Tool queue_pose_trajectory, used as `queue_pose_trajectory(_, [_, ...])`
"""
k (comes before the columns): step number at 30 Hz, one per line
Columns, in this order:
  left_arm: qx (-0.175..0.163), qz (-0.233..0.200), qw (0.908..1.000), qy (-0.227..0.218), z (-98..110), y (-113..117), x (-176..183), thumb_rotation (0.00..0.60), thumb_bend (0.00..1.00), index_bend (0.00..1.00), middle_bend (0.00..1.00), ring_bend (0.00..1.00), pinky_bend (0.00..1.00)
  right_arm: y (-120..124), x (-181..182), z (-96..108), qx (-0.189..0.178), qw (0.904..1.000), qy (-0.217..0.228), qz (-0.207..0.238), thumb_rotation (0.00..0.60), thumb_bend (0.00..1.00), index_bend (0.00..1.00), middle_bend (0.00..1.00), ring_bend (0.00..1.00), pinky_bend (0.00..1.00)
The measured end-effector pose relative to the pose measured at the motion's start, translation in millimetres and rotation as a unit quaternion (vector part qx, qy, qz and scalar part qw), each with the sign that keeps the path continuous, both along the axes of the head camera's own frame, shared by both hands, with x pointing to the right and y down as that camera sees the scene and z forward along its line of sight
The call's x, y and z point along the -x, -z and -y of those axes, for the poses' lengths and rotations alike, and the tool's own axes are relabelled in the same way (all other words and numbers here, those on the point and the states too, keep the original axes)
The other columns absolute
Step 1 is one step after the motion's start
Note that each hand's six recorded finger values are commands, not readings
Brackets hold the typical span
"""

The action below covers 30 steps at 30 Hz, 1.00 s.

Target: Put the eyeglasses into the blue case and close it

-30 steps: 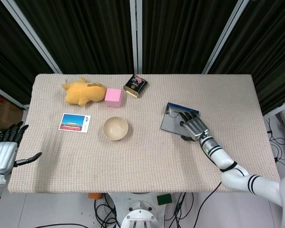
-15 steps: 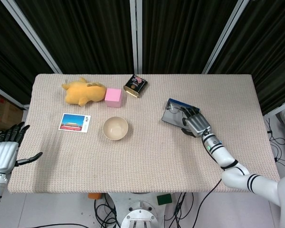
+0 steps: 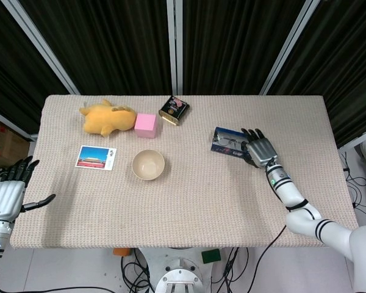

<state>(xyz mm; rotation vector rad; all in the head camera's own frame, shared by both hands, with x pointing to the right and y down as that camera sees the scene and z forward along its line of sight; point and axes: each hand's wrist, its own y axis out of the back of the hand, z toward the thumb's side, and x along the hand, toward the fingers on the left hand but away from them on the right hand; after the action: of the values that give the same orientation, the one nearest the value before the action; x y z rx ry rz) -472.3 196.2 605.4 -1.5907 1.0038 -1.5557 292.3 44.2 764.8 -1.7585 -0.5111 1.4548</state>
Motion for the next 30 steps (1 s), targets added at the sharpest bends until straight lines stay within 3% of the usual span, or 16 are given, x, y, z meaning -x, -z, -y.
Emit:
queue_pose_trajectory(4, [0.001,0.0,1.0,-0.002,2.6,-0.6,-0.6,0.077,0.0,0.06,0.0,0.0,0.11,-3.4,7.2,3.4,-0.004,0.9999,0.0,0.013,0.6,0.85,0.42,0.0,0.0,0.0])
queue_pose_trajectory(14, [0.004,-0.002,1.0,-0.002,5.2,-2.8,0.7,0.086,0.0,0.06,0.0,0.0,0.11,-6.7,19.0,0.6,0.006,0.9988,-0.001,0.049,0.6,0.68,0.46,0.0,0.0,0.0])
queue_pose_trajectory(24, [0.007,-0.004,1.0,0.0,1.9,-4.6,2.7,0.087,0.0,0.06,0.0,0.0,0.11,-10.4,24.1,1.8,0.005,0.9995,0.009,0.028,0.6,0.87,0.48,0.0,0.0,0.0])
queue_pose_trajectory(30, [0.008,-0.006,1.0,0.002,-0.1,-5.5,3.6,0.086,0.0,0.06,0.0,0.0,0.11,-13.0,28.7,0.1,0.009,0.9997,0.003,0.022,0.6,0.92,0.52,0.0,0.0,0.0])
